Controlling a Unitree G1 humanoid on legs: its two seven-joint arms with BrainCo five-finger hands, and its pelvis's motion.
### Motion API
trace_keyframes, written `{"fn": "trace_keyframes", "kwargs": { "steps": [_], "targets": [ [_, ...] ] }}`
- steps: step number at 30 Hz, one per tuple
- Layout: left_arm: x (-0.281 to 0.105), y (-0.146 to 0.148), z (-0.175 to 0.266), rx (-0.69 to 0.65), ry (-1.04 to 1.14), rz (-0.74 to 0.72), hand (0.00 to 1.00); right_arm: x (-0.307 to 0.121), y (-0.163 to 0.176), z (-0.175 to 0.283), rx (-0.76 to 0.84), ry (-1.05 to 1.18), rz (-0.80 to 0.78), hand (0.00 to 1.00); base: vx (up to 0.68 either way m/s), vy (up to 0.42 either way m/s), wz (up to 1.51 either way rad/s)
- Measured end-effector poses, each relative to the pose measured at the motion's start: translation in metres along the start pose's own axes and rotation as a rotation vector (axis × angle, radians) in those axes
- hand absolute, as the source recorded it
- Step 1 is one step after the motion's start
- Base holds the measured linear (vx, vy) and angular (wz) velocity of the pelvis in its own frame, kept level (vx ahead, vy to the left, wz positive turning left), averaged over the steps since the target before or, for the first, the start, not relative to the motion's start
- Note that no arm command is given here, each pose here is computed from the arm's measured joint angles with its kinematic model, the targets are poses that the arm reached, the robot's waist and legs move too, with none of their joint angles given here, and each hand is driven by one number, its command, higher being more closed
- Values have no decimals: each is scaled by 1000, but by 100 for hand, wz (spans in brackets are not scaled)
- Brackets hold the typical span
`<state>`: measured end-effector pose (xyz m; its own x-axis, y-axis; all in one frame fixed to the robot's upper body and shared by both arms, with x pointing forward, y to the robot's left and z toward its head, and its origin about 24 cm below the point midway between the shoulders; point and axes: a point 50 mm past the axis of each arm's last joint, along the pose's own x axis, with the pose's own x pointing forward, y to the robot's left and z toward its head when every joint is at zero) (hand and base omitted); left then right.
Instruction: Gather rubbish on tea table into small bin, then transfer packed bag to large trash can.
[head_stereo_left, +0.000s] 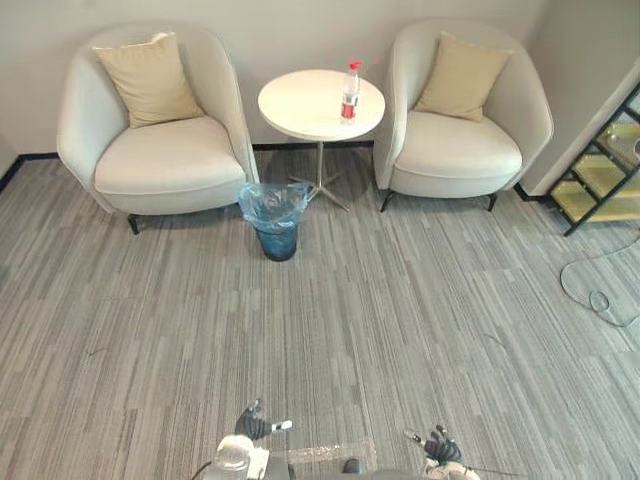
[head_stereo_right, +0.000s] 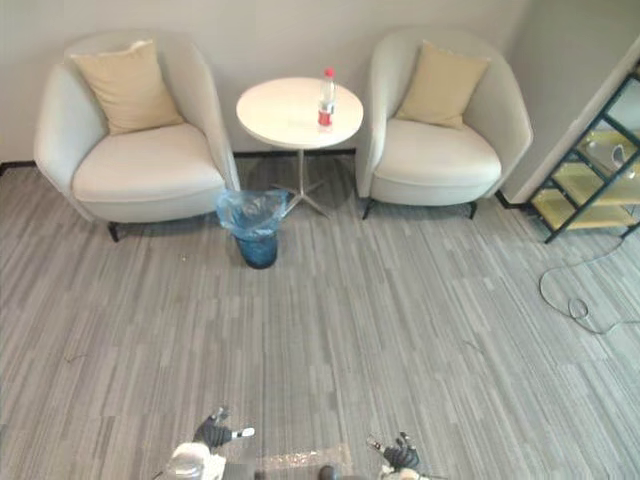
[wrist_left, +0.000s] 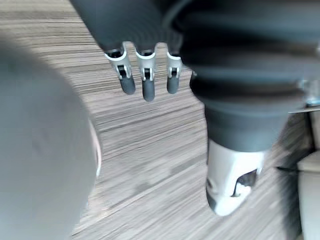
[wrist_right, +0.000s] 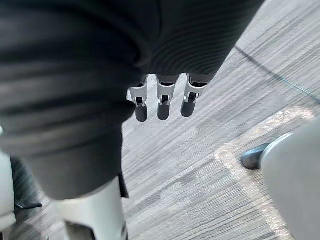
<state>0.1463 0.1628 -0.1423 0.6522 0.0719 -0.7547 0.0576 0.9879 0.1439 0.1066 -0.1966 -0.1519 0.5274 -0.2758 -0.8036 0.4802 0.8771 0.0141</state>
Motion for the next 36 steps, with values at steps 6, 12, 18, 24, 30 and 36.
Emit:
{"fn": "trace_keyframes", "kwargs": {
  "steps": [6,12,18,24,30,36],
  "targets": [
    [-1,-7,6,-43,-35,-3,0,4,7,10,15,-19,0,0,331,169,-46],
    [0,-1,7,-70,-36,28,0,0,28,7,18,-21,71,0,507,195,-43],
    [2,-8,7,-65,-13,7,0,0,37,24,-10,-103,134,0,406,42,-13],
    [3,-11,4,-66,18,2,0,4,41,30,-41,-105,147,0,530,-206,42],
    [3,-23,7,-147,19,-5,0,8,30,35,-55,-106,115,0,465,-243,34],
    [2,-27,24,-161,-70,-13,0,4,40,23,-16,-73,125,0,345,-93,6]
  ]
}}
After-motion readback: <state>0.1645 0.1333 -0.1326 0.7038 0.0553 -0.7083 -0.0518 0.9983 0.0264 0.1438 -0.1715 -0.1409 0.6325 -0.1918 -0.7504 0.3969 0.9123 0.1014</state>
